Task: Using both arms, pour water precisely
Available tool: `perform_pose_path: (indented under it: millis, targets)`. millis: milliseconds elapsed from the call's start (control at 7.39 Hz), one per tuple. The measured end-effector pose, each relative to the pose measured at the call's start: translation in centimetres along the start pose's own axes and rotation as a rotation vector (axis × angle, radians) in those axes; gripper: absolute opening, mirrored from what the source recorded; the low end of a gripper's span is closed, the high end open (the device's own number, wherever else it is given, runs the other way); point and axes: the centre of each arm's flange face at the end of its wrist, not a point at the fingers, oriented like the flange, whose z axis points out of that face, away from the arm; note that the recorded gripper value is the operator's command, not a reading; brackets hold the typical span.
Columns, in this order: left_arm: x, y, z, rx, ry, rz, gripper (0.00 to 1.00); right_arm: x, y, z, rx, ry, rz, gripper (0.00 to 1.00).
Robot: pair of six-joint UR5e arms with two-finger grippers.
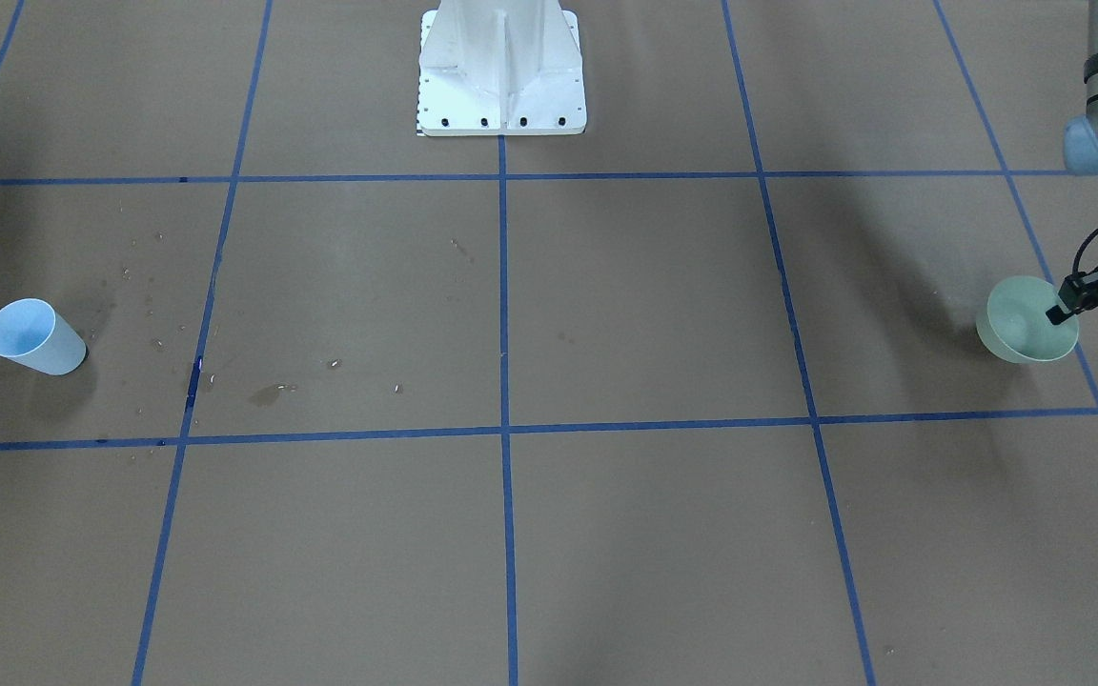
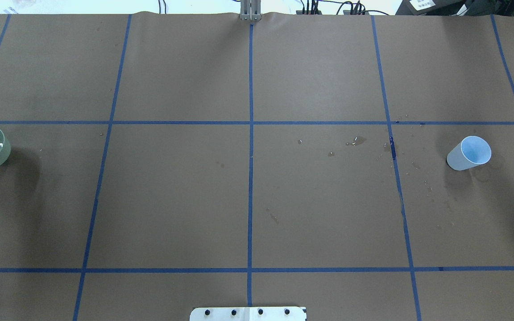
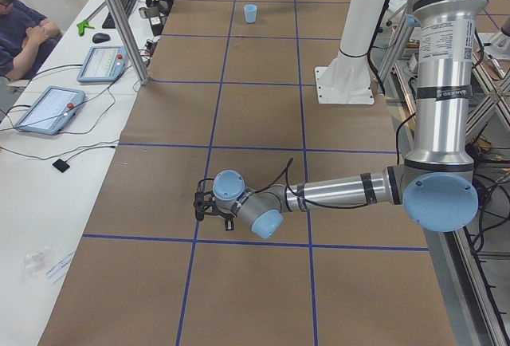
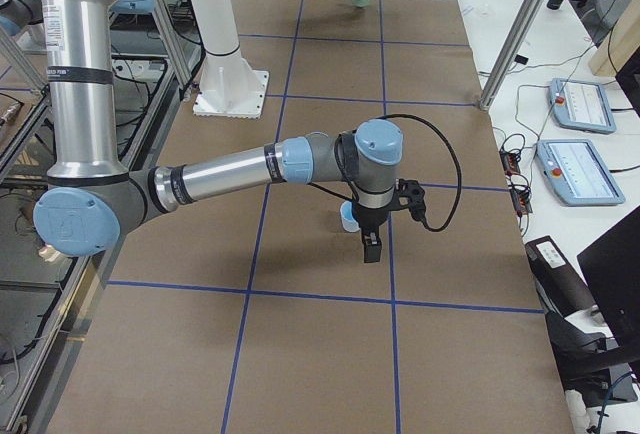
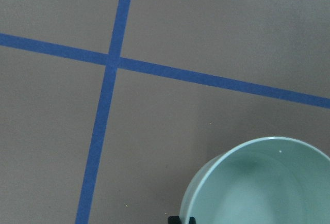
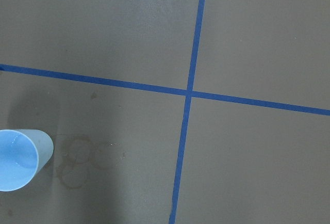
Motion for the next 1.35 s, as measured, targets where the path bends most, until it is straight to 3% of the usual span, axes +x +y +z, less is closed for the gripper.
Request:
perform_pose_path:
  millis: [271, 406, 541, 1353]
  targets:
    - [0.5, 0.4, 0.8, -0.019, -0.001, 0.013, 0.32, 0.0, 0.0, 0.0, -0.001, 0.002, -0.003, 0.99]
    - [0.8, 0.6, 1.2, -0.026, -0.002, 0.019, 0.86, 0.1, 0.0, 0.0, -0.001, 0.002, -0.004, 0.99]
    - [0.9, 0.7, 1.3, -0.027, 0.0, 0.029, 1.0, 0.1, 0.0, 0.1, -0.001, 0.002, -0.004, 0.99]
    - [2.3, 1.4, -0.2, 0.022, 0.034, 0.089, 1.0, 0.3, 0.5, 0.5, -0.01, -0.001, 0.0, 0.99]
